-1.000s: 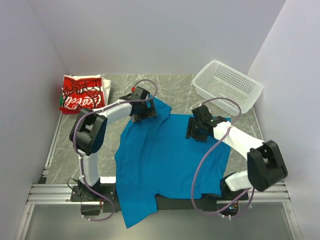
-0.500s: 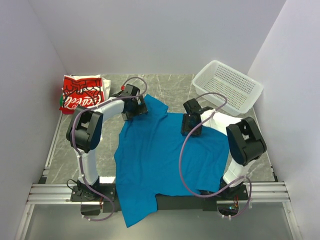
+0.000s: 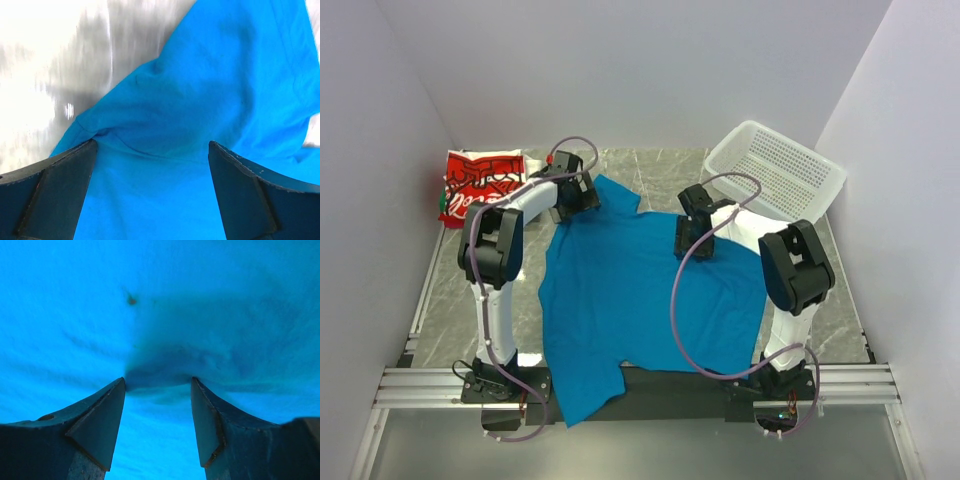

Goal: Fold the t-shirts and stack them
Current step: Flatten the tshirt out

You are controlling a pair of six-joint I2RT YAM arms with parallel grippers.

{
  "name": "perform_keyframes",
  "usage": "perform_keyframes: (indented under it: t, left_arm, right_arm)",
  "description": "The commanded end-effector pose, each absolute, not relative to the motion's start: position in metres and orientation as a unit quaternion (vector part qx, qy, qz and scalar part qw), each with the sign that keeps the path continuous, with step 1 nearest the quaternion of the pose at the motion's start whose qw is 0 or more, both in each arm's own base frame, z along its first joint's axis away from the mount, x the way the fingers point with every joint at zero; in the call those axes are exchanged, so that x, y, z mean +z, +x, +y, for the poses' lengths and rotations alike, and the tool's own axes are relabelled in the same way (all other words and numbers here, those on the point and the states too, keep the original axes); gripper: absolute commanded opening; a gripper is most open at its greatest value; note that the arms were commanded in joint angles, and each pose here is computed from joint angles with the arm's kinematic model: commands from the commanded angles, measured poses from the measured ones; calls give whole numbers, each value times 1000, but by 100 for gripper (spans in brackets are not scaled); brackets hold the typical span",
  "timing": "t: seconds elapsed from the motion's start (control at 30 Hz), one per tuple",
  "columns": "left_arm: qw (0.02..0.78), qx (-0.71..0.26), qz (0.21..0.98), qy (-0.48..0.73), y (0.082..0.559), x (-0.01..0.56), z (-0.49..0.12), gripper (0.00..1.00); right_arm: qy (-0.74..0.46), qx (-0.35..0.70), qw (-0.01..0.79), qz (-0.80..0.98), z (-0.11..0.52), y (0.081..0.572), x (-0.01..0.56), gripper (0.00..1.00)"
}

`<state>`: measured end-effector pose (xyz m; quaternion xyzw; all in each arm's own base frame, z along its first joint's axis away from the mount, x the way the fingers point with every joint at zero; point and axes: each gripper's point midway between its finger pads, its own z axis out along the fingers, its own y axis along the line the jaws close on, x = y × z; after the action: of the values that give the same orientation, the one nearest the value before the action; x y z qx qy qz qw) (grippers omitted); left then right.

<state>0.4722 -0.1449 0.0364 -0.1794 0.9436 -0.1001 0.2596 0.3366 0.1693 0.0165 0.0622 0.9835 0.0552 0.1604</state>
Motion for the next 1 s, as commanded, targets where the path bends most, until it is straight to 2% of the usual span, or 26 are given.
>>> perform_keyframes:
  t: [0.0, 0.13, 0.33, 0.43, 0.53, 0.77, 0.97]
  left_arm:
    - [283, -86, 942, -161, 501, 42, -136, 99]
    - [299, -99, 938, -146, 524, 51, -140, 99]
    - [370, -130, 910, -135, 553, 127, -148, 99]
    - [387, -141, 900, -139, 548, 153, -148, 99]
    - [371, -146, 905, -146, 528, 156, -147, 99]
    - [269, -160, 936, -159, 443, 89, -146, 99]
    - [224, -181, 944, -157, 419, 60, -153, 99]
  right_arm:
    - [45, 60, 150, 986, 174, 343, 9, 62]
    - [30, 79, 178, 980, 185, 363, 38, 63]
    - [48, 98, 233, 966, 177, 382, 94, 65]
    - [68, 100, 241, 963, 161, 379, 103, 65]
    - [89, 88, 234, 964, 140, 373, 98, 66]
    - [136, 54, 217, 965, 96, 356, 74, 65]
    - [151, 35, 203, 967, 75, 351, 55, 65]
